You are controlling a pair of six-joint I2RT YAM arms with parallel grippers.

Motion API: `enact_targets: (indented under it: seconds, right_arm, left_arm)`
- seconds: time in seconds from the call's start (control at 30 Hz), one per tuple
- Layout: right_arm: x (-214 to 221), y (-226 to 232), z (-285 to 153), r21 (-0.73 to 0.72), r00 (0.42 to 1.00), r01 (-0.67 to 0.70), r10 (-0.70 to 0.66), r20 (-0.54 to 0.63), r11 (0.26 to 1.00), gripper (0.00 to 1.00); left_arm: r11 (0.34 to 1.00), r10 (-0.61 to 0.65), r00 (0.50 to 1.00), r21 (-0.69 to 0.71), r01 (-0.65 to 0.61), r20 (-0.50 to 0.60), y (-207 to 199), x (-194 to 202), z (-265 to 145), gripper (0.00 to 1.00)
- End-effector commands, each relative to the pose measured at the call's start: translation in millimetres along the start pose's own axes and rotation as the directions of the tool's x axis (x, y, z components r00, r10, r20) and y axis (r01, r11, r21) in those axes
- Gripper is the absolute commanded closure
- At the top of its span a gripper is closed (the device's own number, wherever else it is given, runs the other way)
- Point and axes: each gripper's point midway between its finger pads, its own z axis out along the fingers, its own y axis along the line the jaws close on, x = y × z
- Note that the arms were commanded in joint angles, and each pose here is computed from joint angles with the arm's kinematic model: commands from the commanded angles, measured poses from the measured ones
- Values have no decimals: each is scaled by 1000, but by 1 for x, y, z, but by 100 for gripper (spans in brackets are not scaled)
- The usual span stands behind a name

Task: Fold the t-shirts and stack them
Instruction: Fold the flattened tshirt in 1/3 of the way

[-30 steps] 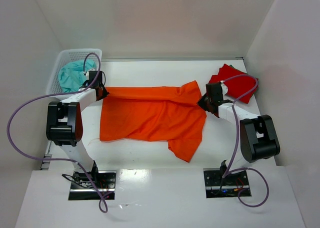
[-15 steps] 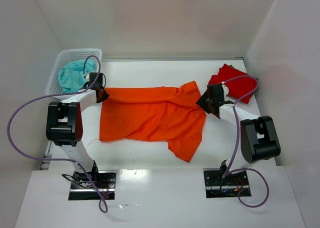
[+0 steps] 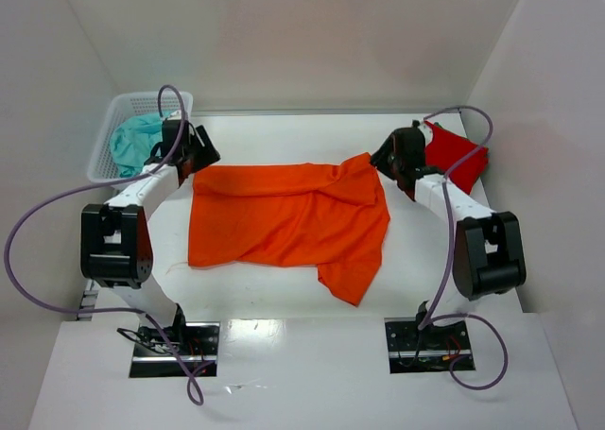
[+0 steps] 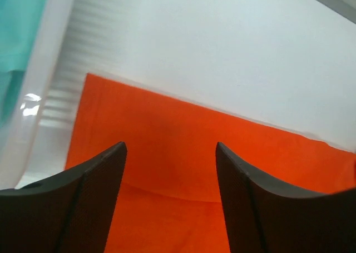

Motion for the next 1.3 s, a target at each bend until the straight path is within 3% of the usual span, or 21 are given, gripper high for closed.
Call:
enact_targets:
  seconds: [0.0, 0.13, 0.2, 0.23, 0.3, 0.67, 0.87, 1.27]
  right_arm:
    - [-37, 23, 24, -48, 995, 54, -50, 81, 997, 60]
    - [-26, 24, 53, -64, 998, 63, -62, 24, 996, 82]
    - [-23, 29, 64, -84, 999, 53, -52, 10, 995, 90]
    - [-14, 27, 74, -84, 999, 44, -46, -21, 996, 96]
    - [-4, 21, 86, -70, 998, 39, -43, -48, 997, 100]
    - [21, -5, 107, 12, 993, 53, -52, -110, 999, 100]
    - [37, -19, 113, 51, 988, 51, -43, -151, 997, 100]
    - [28, -52, 110, 119, 986, -14, 33, -163, 993, 100]
  left_arm:
    - [993, 35, 998, 115, -40, 45, -28, -20, 11, 33]
    - [987, 37, 999, 154, -43, 40, -36, -20, 23, 55]
    - [989, 27, 999, 146, -30, 20, -32, -11, 36, 72]
    - [990, 18, 1000, 139, -19, 5, -30, -6, 43, 87]
    - [994, 8, 1000, 108, -5, -20, -22, 5, 54, 99]
    - [994, -31, 995, -105, 21, -99, 18, 30, 86, 100]
    - [988, -47, 994, -150, 32, -95, 23, 22, 87, 100]
    - [973, -144, 977, -204, 110, -160, 56, 38, 91, 100]
